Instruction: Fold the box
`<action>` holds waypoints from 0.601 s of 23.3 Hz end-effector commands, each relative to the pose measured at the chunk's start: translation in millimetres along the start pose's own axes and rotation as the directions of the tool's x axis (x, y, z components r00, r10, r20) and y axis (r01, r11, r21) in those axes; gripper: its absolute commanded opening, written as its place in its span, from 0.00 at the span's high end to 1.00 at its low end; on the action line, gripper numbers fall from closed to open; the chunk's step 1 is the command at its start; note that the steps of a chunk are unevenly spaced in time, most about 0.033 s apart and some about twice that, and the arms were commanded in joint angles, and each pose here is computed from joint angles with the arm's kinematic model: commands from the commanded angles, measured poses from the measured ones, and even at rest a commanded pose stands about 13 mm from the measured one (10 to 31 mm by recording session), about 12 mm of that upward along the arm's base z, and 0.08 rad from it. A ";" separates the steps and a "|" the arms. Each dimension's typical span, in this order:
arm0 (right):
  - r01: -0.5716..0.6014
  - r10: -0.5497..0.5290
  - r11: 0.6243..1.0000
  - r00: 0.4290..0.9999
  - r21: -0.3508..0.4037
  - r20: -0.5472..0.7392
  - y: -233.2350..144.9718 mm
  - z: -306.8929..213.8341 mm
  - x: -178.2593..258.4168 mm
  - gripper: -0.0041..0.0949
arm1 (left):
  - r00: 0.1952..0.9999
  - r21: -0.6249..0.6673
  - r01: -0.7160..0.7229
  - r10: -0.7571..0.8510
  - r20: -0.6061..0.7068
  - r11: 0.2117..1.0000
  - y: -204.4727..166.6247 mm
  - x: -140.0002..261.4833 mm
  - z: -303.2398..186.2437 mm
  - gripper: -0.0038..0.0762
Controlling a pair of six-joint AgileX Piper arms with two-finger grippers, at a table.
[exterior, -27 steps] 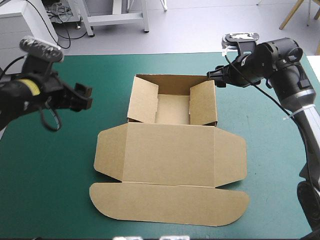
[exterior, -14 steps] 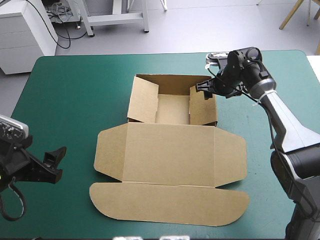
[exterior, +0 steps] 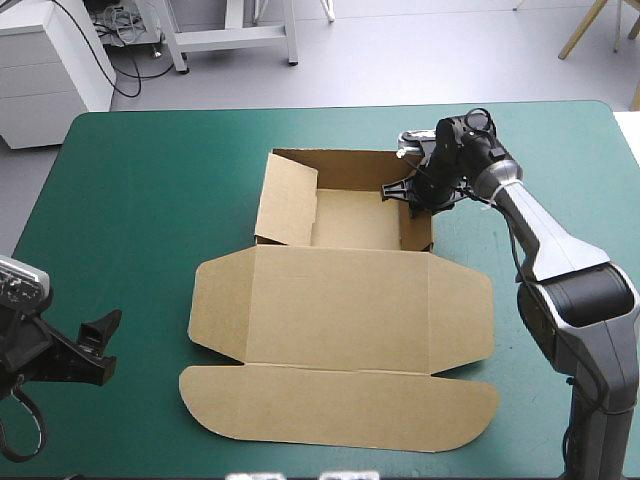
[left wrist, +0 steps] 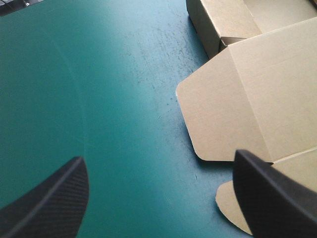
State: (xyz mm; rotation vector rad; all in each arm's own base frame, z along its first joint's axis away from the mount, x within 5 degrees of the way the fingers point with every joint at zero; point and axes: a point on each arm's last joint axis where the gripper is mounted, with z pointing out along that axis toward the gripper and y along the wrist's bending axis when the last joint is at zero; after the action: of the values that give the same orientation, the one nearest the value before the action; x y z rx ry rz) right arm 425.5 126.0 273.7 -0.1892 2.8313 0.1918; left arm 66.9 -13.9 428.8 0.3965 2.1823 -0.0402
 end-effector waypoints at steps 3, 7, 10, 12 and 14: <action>0.073 -0.076 0.997 0.989 0.031 0.125 -0.1 -34.7 -6.8 0.97 | 1.000 -0.007 0.006 -0.006 -0.023 1.000 1.2 0.1 -3.6 0.25; 0.070 -0.089 0.987 0.987 0.142 0.134 -27.7 -45.4 -8.3 0.98 | 1.000 -0.007 0.006 -0.006 -0.023 1.000 1.2 0.1 -3.6 0.25; 0.030 -0.060 0.979 0.987 0.201 0.146 -67.9 -59.9 -8.3 0.98 | 1.000 -0.007 0.006 -0.006 -0.023 1.000 1.2 0.1 -3.6 0.25; -0.009 -0.027 0.974 0.988 0.227 0.152 -92.3 -69.3 -6.0 0.98 | 1.000 -0.007 0.006 -0.006 -0.023 1.000 1.2 0.1 -3.6 0.25; -0.052 0.012 0.966 0.987 0.252 0.159 -120.8 -80.2 -1.4 0.98 | 1.000 -0.007 0.006 -0.006 -0.023 1.000 1.2 0.1 -3.6 0.25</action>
State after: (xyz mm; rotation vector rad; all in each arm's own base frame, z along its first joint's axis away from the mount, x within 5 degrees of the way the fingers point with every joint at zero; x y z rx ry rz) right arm 435.5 37.0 289.5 -0.1237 2.7915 -0.0394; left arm 67.0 -13.9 428.6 0.3967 2.1831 -0.0400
